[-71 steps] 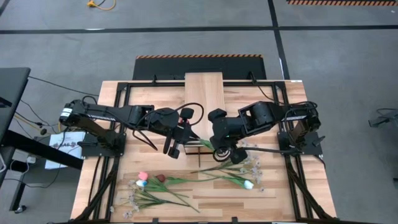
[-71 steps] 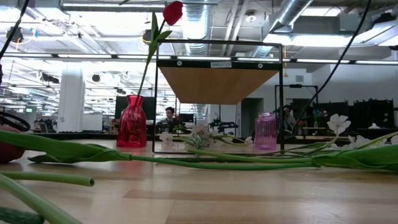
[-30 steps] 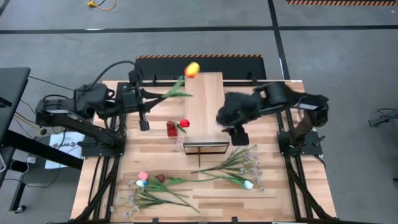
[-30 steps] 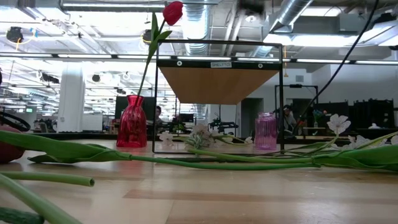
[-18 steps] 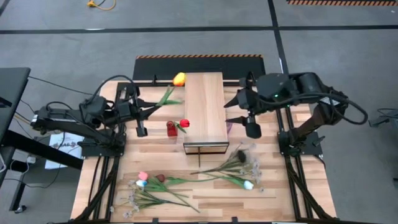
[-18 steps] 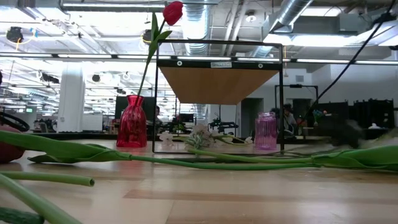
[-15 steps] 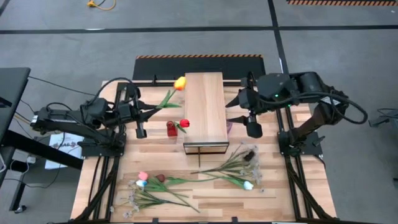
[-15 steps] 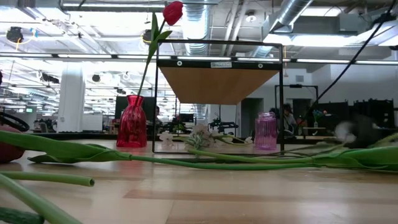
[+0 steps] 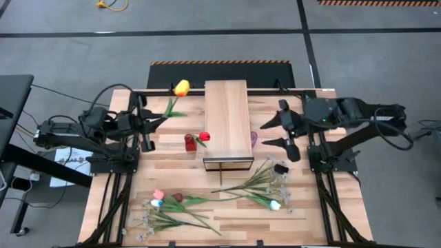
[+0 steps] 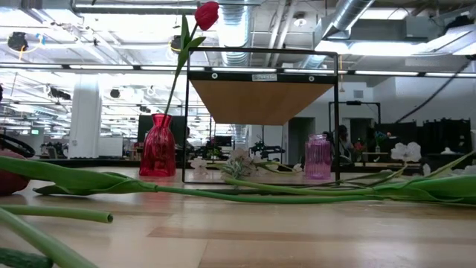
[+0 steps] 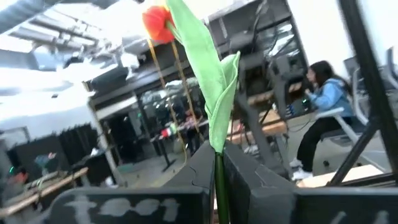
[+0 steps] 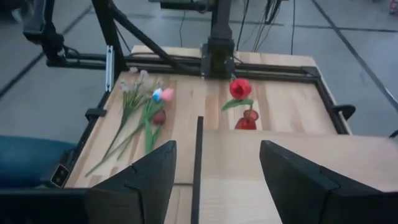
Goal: Pick and place flowers into a vace then onto a shelf
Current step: Put the yellow tulip into the red flower vase
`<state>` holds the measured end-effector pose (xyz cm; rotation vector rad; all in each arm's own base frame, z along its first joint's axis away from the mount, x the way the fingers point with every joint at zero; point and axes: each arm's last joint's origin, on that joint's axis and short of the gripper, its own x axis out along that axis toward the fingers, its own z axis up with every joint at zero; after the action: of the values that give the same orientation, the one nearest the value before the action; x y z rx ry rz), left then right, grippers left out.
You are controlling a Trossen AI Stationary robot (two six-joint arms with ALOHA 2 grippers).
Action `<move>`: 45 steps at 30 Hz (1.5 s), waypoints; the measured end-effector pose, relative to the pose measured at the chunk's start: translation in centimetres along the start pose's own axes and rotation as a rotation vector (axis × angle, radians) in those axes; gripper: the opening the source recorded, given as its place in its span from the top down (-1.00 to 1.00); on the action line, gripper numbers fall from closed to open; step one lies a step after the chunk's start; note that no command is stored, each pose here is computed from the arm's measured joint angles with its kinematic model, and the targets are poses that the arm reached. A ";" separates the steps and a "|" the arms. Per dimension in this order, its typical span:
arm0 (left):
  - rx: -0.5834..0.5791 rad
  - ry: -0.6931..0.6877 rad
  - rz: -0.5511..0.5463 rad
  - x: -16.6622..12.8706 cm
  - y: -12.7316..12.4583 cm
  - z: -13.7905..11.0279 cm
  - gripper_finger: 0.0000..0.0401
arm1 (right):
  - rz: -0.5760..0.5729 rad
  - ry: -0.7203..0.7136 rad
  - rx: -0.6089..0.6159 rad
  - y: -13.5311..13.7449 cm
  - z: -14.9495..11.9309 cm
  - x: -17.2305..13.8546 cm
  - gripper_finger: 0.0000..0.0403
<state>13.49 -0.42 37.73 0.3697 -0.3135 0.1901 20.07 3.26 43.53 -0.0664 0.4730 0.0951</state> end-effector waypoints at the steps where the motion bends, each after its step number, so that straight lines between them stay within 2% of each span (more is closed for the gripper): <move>1: 0.007 -0.005 -0.007 -0.1 0.0 0.0 0.99 | -0.001 -0.018 0.009 0.0 -1.0 0.0 -0.11; 9: 0.035 -0.031 -0.105 0.4 0.1 -0.9 0.99 | 0.007 -0.189 0.073 0.1 -8.3 -0.1 -0.12; 16: -0.028 -0.218 -0.061 -0.5 0.1 -5.6 0.99 | 0.015 -0.313 0.110 0.2 -12.1 0.4 -0.11; 19: -0.050 -0.299 -0.061 -1.4 0.1 -7.5 0.99 | 0.032 -0.334 0.108 0.5 -12.8 0.8 -0.11; 25: -0.077 -0.348 -0.097 -1.6 0.4 -10.0 0.99 | 0.091 -0.358 0.080 1.6 -13.2 1.6 -0.11; 35: -0.161 -0.337 -0.216 0.9 0.0 -14.0 0.99 | 0.190 -0.370 0.034 3.5 -14.5 2.6 -0.12; 38: -0.191 -0.293 -0.242 1.6 -0.3 -15.4 0.99 | 0.211 -0.385 0.030 3.9 -14.8 2.8 -0.12; 45: -0.182 -0.278 -0.280 3.8 -0.2 -16.2 0.99 | 0.242 -0.371 0.019 4.5 -15.3 3.0 -0.12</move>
<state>21.37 6.10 24.60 0.2557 -0.5446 -0.1661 15.31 6.62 28.43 0.0278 0.1094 0.3338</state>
